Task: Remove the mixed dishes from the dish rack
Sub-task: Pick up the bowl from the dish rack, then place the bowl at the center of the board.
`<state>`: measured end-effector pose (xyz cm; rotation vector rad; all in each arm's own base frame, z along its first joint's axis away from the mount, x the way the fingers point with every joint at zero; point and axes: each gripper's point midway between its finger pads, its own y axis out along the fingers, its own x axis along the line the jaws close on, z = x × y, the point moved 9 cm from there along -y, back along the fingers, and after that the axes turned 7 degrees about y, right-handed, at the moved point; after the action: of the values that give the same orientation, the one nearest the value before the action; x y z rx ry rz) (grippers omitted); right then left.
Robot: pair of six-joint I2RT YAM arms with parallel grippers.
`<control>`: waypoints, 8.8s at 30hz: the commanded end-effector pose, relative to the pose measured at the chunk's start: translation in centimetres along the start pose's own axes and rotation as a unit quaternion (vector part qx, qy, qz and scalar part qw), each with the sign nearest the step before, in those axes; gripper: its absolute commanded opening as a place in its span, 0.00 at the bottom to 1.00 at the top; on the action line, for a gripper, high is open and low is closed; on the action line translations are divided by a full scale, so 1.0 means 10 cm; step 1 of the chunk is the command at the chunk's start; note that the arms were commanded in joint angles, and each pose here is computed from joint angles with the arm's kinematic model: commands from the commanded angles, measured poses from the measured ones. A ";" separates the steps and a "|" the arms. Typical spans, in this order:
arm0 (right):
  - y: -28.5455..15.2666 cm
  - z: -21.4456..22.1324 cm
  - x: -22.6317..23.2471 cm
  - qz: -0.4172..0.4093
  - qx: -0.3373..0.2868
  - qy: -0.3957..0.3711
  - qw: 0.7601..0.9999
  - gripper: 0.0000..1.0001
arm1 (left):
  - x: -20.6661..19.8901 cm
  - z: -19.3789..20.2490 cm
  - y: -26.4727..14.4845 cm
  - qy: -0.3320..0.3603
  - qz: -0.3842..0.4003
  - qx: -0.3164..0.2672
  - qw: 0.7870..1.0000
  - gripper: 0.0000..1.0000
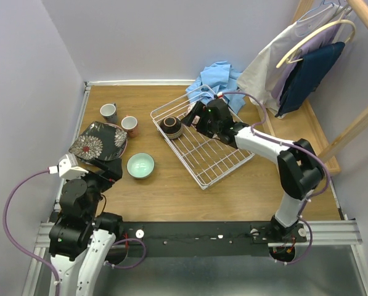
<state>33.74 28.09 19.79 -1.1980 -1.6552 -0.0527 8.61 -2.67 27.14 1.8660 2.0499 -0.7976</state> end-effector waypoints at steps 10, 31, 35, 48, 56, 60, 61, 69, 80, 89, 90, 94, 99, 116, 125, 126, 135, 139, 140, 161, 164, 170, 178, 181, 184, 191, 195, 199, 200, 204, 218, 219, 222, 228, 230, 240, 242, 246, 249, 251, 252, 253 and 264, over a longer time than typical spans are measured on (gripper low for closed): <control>0.79 0.06 -0.03 -0.028 0.057 0.082 0.995 1.00 | 0.02 0.03 -0.18 0.040 0.009 0.050 0.998 0.99; 1.15 0.23 -0.36 -0.039 0.063 0.078 0.994 0.95 | -0.02 0.03 -0.16 0.040 0.010 0.072 0.997 0.99; 1.16 0.25 -0.40 -0.042 0.061 0.078 0.994 0.93 | -0.01 0.03 -0.18 0.039 0.008 0.075 0.996 0.99; 1.06 0.20 -0.37 -0.065 0.037 0.065 0.995 0.68 | -0.01 0.05 -0.20 0.031 0.011 0.080 0.996 0.99; 0.86 0.06 -0.17 -0.094 0.021 0.022 0.995 0.45 | -0.01 0.09 -0.15 0.025 0.014 0.083 0.996 0.99; 0.74 -0.03 -0.05 -0.101 0.012 -0.011 0.995 0.33 | -0.03 0.10 -0.11 0.024 0.016 0.087 0.996 0.99; 0.73 -0.04 -0.05 -0.100 0.012 -0.026 0.995 0.32 | -0.03 0.10 -0.09 0.024 0.017 0.087 0.996 0.99; 0.46 -0.14 0.05 -0.101 0.011 -0.108 0.989 0.23 | -0.07 0.12 0.01 0.017 0.022 0.092 0.995 0.99; -0.01 -0.33 0.15 -0.097 -0.003 -0.280 0.955 0.17 | -0.15 0.20 0.22 -0.003 0.037 0.115 0.993 0.99; -0.41 -0.39 0.14 -0.057 -0.024 -0.434 0.899 0.17 | -0.26 0.23 0.40 -0.017 0.050 0.149 0.987 0.99; -0.51 -0.42 0.17 -0.057 -0.033 -0.459 0.886 0.17 | -0.27 0.25 0.44 -0.019 0.048 0.157 0.986 0.99; -0.71 -0.33 0.19 -0.046 -0.053 -0.547 0.834 0.17 | -0.32 0.28 0.51 -0.029 0.056 0.176 0.982 0.99; -0.92 -0.16 0.21 -0.018 -0.091 -0.609 0.787 0.14 | -0.39 0.30 0.60 -0.037 0.068 0.209 0.975 0.99; -1.42 0.69 0.41 0.028 -0.220 -0.804 0.553 0.14 | -0.63 0.22 0.81 -0.052 0.085 0.267 0.958 0.99; -1.55 1.07 0.46 0.031 -0.286 -0.843 0.455 0.14 | -0.78 0.15 0.94 -0.064 0.092 0.296 0.949 0.99; -1.54 1.11 0.46 0.032 -0.294 -0.841 0.453 0.14 | -0.79 0.14 0.95 -0.065 0.093 0.298 0.948 0.99; -1.55 1.41 0.51 0.030 -0.321 -0.864 0.387 0.13 | -0.91 0.10 1.04 -0.079 0.109 0.320 0.938 0.99; -1.55 1.49 0.53 0.027 -0.322 -0.870 0.373 0.13 | -0.94 0.11 1.07 -0.083 0.112 0.331 0.933 0.99; -1.54 1.51 0.53 0.029 -0.320 -0.873 0.366 0.13 | -0.95 0.09 1.07 -0.086 0.113 0.334 0.932 0.99; -1.45 1.87 0.48 0.026 -0.298 -0.900 0.318 0.13 | -0.98 0.43 1.02 0.037 0.078 0.506 0.858 0.84; -1.45 1.89 0.48 0.025 -0.298 -0.900 0.318 0.13 | -0.97 0.46 1.01 0.045 0.074 0.512 0.855 0.79; -1.44 1.94 0.44 0.025 -0.292 -0.904 0.313 0.13 | -0.96 0.51 1.00 0.058 0.073 0.524 0.847 0.62; -1.46 1.98 0.45 0.021 -0.293 -0.906 0.305 0.13 | -0.96 0.62 0.99 0.065 0.075 0.542 0.834 0.38; -1.46 1.99 0.45 0.019 -0.294 -0.906 0.304 0.13 | -0.96 0.64 0.99 0.068 0.079 0.546 0.831 0.25; -1.46 1.99 0.45 0.019 -0.294 -0.905 0.306 0.14 | -0.98 0.63 1.00 0.070 0.081 0.543 0.833 0.04; -1.47 1.97 0.41 0.022 -0.284 -0.900 0.329 0.54 | -1.07 0.44 1.06 0.085 0.076 0.487 0.866 0.00; -1.46 1.97 0.37 0.024 -0.263 -0.900 0.346 0.76 | -1.09 0.35 1.10 0.085 0.067 0.453 0.885 0.00; -1.48 1.95 0.35 0.025 -0.248 -0.896 0.368 0.90 | -1.08 0.23 1.15 0.085 0.049 0.403 0.910 0.00; -1.50 1.93 0.36 0.021 -0.248 -0.888 0.387 0.92 | -1.06 0.20 1.16 0.085 0.042 0.391 0.916 0.00; -1.51 1.94 0.33 0.011 -0.208 -0.884 0.419 0.94 | -0.96 0.08 1.19 0.093 0.002 0.318 0.944 0.00; -1.60 1.69 0.33 -0.007 -0.124 -0.767 0.629 1.00 | -0.35 0.34 1.17 0.088 -0.112 0.192 0.971 0.00; -1.61 1.65 0.35 -0.005 -0.118 -0.759 0.640 1.00 | -0.33 0.36 1.17 0.089 -0.115 0.187 0.972 0.00; -1.62 1.46 0.35 0.004 -0.111 -0.718 0.688 1.00 | -0.23 0.44 1.22 0.090 -0.131 0.174 0.972 0.00; -1.70 1.08 0.23 0.023 -0.113 -0.644 0.756 1.00 | -0.12 0.59 1.31 0.087 -0.144 0.165 0.972 0.00; -1.71 1.01 0.15 0.033 -0.113 -0.630 0.767 1.00 | -0.09 0.66 1.34 0.088 -0.146 0.173 0.970 0.00; -1.82 0.83 -0.01 0.049 -0.125 -0.590 0.796 1.00 | 0.06 0.86 1.36 0.087 -0.170 0.186 0.964 0.06; -1.82 0.81 -0.03 0.052 -0.125 -0.587 0.798 1.00 | 0.09 0.89 1.36 0.088 -0.173 0.189 0.963 0.14; -1.81 0.80 -0.04 0.053 -0.123 -0.585 0.800 1.00 | 0.11 0.91 1.35 0.089 -0.175 0.191 0.962 0.26; -1.79 0.79 -0.04 0.054 -0.123 -0.584 0.800 1.00 | 0.12 0.92 1.34 0.090 -0.173 0.194 0.961 0.34; -1.78 0.78 -0.04 0.054 -0.122 -0.584 0.801 1.00 | 0.11 0.91 1.33 0.090 -0.171 0.195 0.962 0.38; -1.78 0.78 -0.03 0.054 -0.122 -0.584 0.801 1.00 | 0.11 0.90 1.32 0.089 -0.171 0.194 0.962 0.40; -1.77 0.79 -0.03 0.054 -0.121 -0.584 0.801 1.00 | 0.11 0.89 1.30 0.089 -0.169 0.192 0.962 0.41; -1.68 0.72 0.00 0.064 -0.118 -0.591 0.796 1.00 | 0.06 0.72 1.11 0.078 -0.157 0.178 0.968 0.75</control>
<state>16.00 23.36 24.72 -1.6879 -2.6809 0.7274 18.47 -6.20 16.98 1.8832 2.4913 -1.2426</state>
